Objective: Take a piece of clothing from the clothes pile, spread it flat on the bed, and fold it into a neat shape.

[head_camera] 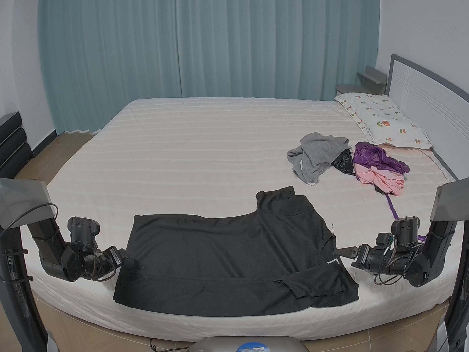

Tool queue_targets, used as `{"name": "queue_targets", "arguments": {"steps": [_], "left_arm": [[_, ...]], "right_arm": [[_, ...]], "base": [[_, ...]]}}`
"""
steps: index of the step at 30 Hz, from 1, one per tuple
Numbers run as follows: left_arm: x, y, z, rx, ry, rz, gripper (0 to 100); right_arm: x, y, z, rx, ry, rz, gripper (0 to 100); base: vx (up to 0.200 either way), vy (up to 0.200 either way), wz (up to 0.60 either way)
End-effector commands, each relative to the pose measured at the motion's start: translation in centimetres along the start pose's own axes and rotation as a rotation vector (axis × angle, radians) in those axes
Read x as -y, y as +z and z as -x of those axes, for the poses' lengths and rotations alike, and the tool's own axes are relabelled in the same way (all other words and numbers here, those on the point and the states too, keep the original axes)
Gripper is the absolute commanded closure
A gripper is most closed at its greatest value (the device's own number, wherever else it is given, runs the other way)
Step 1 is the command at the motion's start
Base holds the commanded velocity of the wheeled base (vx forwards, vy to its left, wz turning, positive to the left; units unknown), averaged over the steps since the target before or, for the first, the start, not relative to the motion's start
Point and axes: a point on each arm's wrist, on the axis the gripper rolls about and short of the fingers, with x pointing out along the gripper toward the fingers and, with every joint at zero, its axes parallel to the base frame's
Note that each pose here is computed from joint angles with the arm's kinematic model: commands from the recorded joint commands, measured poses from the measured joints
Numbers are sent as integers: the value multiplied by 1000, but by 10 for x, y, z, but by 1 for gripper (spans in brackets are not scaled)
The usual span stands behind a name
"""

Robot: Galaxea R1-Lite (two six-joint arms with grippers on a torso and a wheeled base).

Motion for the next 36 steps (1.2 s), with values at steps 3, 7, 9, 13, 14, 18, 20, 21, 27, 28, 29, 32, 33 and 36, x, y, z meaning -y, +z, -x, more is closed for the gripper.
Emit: {"name": "queue_targets", "arguments": {"steps": [3,7,9,13,14,18,20,21,27,28,29,32,33,36], "left_arm": [[2,4,28,86,-68,16,0],[3,5,29,106,-90,79,0],[4,8,28,112,-93,109,0],[2,8,27,100,-103,117,0],[2,7,27,93,-109,117,0],[2,7,28,93,-114,116,0],[1,6,28,91,-114,114,0],[1,6,28,90,-116,114,0],[2,6,28,89,-116,117,0],[3,5,29,88,-118,112,0],[3,5,29,88,-118,112,0],[4,3,30,84,-118,107,0],[5,2,31,80,-120,104,0],[7,-1,31,72,-125,94,0]], "right_arm": [[-3,2,14,42,22,-49,0],[-3,6,17,45,56,-100,0],[-4,8,17,45,75,-132,0],[-4,7,16,45,79,-136,0],[-4,7,17,46,78,-136,0],[-3,7,16,45,77,-137,0],[-4,7,16,46,78,-136,0],[-4,7,16,46,78,-136,0],[-5,8,16,47,82,-134,0],[-5,8,16,49,83,-132,0],[-6,9,16,52,85,-131,0],[-6,9,15,52,87,-130,0],[-6,9,15,51,87,-129,0],[-7,9,15,52,90,-126,0]], "base": [[0,0,0],[0,0,0],[0,0,0],[0,150,0],[0,200,0],[0,100,0],[0,0,0],[0,0,0],[0,0,0],[0,0,0],[0,0,0],[67,0,0],[200,0,0],[200,0,0]]}}
